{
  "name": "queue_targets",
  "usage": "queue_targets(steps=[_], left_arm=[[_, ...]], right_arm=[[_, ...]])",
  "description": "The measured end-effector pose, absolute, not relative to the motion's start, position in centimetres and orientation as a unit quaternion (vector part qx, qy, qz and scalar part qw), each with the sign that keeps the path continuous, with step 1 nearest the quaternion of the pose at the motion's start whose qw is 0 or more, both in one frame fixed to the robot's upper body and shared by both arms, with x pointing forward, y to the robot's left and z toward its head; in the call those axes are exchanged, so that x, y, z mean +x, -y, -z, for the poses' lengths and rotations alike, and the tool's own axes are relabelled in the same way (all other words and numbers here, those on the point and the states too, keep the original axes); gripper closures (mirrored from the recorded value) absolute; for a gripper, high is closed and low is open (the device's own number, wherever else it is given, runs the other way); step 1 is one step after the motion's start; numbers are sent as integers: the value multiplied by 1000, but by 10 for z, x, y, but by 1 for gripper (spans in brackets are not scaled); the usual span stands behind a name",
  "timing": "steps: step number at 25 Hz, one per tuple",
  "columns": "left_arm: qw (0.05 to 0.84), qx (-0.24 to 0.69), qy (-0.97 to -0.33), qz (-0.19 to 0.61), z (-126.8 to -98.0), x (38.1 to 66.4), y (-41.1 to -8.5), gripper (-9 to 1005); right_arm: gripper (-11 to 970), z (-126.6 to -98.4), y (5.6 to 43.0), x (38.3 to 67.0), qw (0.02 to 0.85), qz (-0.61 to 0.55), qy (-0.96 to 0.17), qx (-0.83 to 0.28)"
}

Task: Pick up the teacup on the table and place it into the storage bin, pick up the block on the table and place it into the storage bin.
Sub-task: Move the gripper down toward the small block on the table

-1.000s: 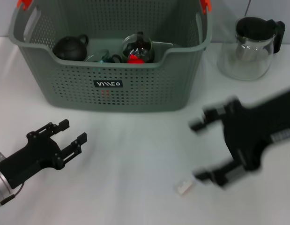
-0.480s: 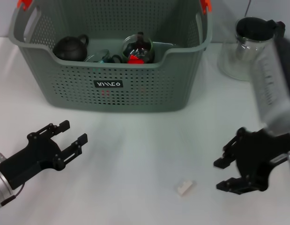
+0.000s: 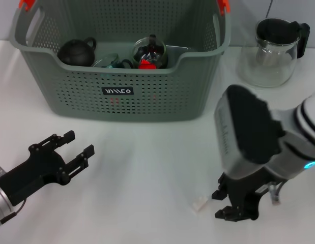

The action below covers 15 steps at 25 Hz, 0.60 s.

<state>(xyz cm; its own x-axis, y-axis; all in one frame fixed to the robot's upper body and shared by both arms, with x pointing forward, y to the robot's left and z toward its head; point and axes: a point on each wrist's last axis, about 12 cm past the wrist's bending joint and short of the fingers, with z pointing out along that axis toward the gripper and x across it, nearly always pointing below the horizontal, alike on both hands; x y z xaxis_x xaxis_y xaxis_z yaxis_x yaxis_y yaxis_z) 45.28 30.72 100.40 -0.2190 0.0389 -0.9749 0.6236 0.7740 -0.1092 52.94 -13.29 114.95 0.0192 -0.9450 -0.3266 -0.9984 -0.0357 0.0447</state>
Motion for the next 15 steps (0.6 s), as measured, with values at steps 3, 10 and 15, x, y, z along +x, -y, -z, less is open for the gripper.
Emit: queue_targets(steps=[3, 10, 15], left_arm=[[582, 223, -740, 252, -1003, 453, -306, 367], [580, 221, -742, 252, -1002, 452, -305, 368], [580, 221, -743, 252, -1002, 452, -305, 368]], right_arm=[[607, -1142, 126, 531, 97, -127, -683, -713], [609, -1131, 116, 537, 119, -111, -677, -718], [610, -1124, 111, 541, 118, -103, -674, -722]])
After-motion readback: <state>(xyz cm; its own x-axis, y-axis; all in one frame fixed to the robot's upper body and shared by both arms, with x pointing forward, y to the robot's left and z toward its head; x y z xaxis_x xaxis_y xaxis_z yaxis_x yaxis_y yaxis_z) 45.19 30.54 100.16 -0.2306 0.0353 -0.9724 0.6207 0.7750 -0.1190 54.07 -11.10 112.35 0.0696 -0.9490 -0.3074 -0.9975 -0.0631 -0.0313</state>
